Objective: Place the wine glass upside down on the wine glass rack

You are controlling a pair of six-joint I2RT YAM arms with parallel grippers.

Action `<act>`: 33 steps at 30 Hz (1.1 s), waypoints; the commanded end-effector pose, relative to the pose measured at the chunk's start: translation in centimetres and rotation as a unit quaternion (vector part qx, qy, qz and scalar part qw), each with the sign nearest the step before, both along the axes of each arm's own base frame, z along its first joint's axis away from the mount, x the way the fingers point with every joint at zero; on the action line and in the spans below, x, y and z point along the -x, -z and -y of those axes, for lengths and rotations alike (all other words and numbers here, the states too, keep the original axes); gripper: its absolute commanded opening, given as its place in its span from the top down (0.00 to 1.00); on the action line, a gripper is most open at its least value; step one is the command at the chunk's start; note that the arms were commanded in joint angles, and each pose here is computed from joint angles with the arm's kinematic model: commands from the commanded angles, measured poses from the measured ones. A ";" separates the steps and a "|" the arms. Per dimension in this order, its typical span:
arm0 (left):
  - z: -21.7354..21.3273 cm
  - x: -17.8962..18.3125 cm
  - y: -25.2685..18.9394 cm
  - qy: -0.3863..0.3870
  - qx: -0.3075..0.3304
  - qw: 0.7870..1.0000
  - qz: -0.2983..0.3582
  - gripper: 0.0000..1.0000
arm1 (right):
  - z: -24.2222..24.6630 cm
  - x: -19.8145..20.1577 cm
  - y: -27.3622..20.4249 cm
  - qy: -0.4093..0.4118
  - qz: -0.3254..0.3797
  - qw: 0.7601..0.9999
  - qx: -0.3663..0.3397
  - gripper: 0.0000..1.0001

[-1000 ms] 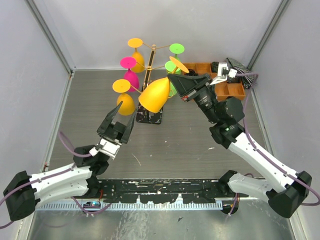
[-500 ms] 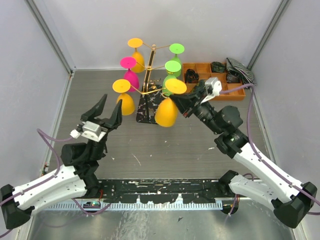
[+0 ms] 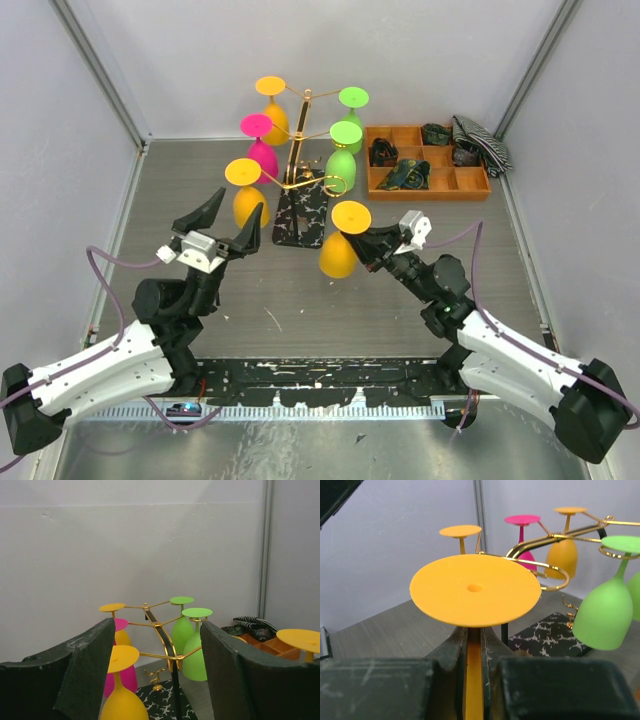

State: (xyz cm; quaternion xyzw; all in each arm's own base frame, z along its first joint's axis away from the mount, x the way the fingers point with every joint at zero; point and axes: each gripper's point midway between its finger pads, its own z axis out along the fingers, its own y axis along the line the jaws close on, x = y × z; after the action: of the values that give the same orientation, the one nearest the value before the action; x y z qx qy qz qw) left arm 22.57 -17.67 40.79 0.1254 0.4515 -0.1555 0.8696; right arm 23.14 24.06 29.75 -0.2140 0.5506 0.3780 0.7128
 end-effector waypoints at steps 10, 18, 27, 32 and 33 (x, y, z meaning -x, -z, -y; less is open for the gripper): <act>-1.7 1.1 -2.1 -0.003 0.032 0.999 0.019 0.02 | -2.4 -2.2 -2.9 0.010 0.086 0.996 -0.032 0.99; -2.4 1.3 -2.4 -0.015 0.029 0.999 0.028 0.02 | -2.9 -3.2 -3.4 0.023 0.105 0.994 -0.027 0.99; -2.2 1.2 -2.5 -0.015 0.030 0.999 0.032 0.02 | -3.9 -4.5 -3.2 0.030 0.109 0.993 -0.013 0.99; -2.1 1.3 -2.9 -0.012 0.031 0.999 0.037 0.02 | -4.8 -5.4 -2.8 0.030 0.113 0.993 -0.004 0.99; -2.1 1.3 -2.9 -0.013 0.031 0.999 0.037 0.02 | -4.9 -5.5 -2.9 0.031 0.117 0.993 -0.003 0.99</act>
State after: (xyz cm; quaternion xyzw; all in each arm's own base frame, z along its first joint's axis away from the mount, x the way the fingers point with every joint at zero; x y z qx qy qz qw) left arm 21.76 -16.09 42.07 0.1131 0.4348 -0.1479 0.8811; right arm 28.48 28.76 28.40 -0.2469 0.5254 0.3323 0.7434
